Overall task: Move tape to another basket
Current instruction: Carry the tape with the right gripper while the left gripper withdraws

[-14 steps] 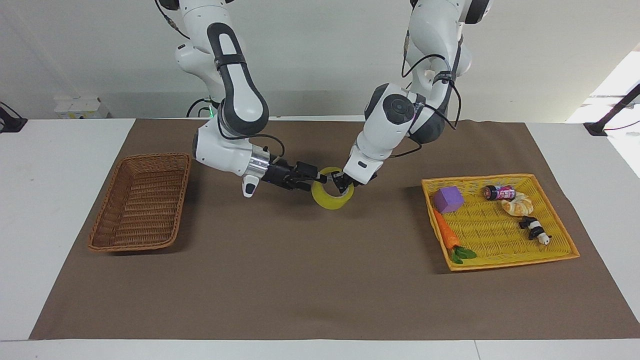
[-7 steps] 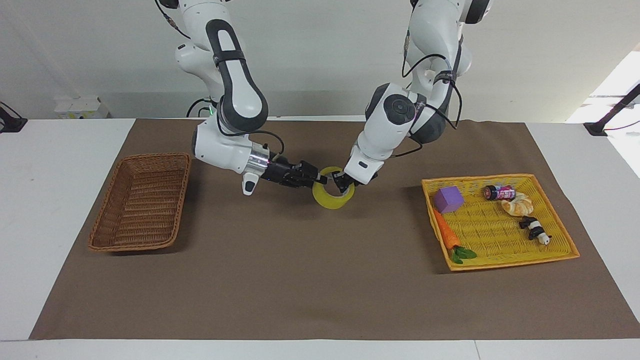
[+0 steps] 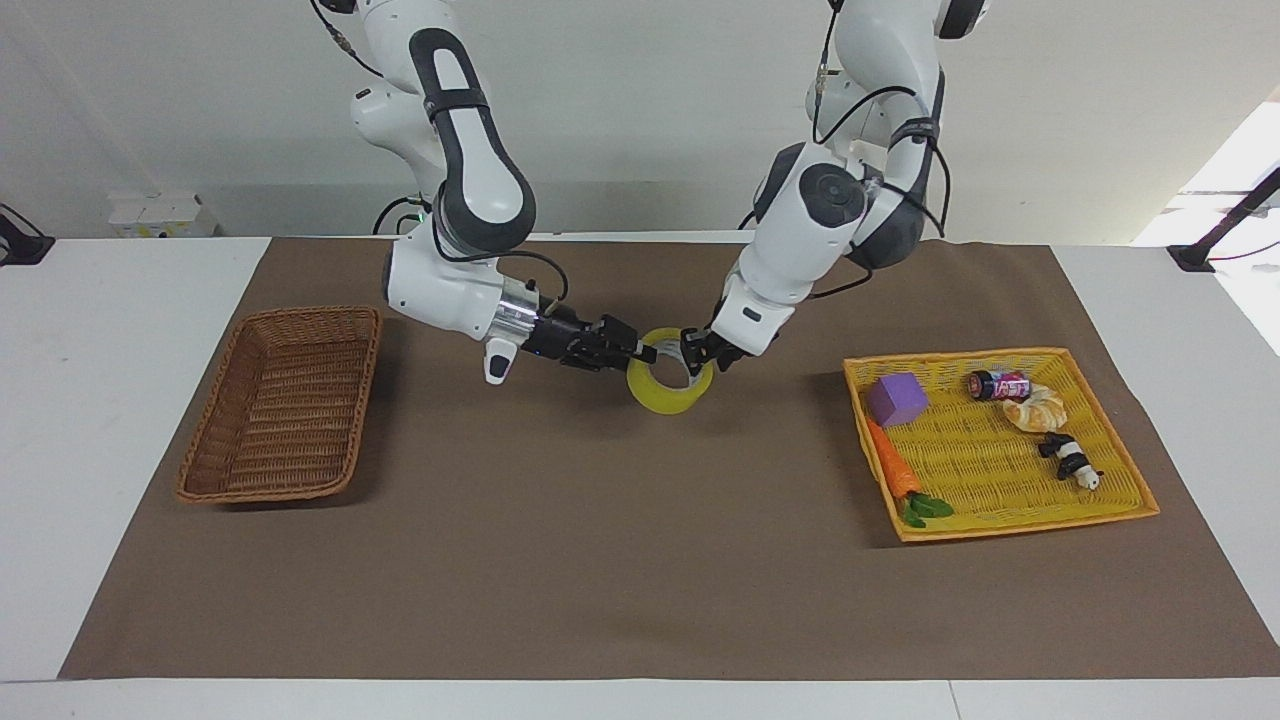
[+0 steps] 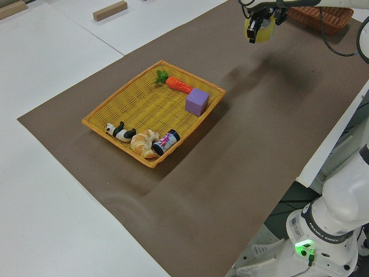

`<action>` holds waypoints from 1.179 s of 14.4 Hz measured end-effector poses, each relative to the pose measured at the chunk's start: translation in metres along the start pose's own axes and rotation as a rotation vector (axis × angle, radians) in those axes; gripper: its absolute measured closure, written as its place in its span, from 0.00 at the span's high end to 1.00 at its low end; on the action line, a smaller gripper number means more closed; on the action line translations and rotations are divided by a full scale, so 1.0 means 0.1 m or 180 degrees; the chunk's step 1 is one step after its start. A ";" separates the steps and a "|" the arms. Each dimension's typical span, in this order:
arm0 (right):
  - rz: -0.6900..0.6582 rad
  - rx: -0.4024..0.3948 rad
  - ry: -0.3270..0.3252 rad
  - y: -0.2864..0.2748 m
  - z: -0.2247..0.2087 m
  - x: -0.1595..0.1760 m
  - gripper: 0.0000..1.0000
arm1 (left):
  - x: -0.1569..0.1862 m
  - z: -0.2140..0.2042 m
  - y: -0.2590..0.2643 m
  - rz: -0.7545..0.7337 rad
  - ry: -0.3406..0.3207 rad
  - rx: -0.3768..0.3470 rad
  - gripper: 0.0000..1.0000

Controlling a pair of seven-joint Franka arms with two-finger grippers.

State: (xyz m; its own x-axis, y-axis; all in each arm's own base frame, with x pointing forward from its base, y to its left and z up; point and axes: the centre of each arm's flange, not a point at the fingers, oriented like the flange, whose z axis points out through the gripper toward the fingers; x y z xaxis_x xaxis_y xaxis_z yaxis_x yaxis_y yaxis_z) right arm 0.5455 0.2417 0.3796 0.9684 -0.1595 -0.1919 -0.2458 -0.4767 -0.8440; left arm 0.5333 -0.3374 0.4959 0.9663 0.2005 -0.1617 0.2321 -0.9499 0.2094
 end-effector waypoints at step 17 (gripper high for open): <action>-0.1043 -0.0695 -0.0290 2.46 -4.58 0.38 0.54 | 1.43 -1.60 -3.99 -0.0172 0.0362 0.0262 1.00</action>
State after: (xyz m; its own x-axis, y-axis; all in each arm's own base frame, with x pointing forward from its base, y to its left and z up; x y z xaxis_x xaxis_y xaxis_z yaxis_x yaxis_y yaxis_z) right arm 0.5024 -0.2777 0.3940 0.9944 0.1042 0.0178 0.0828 -0.6637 -0.7434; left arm 0.5968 0.1087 0.5440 0.9601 0.2732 -0.0594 0.2786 -0.9525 0.1229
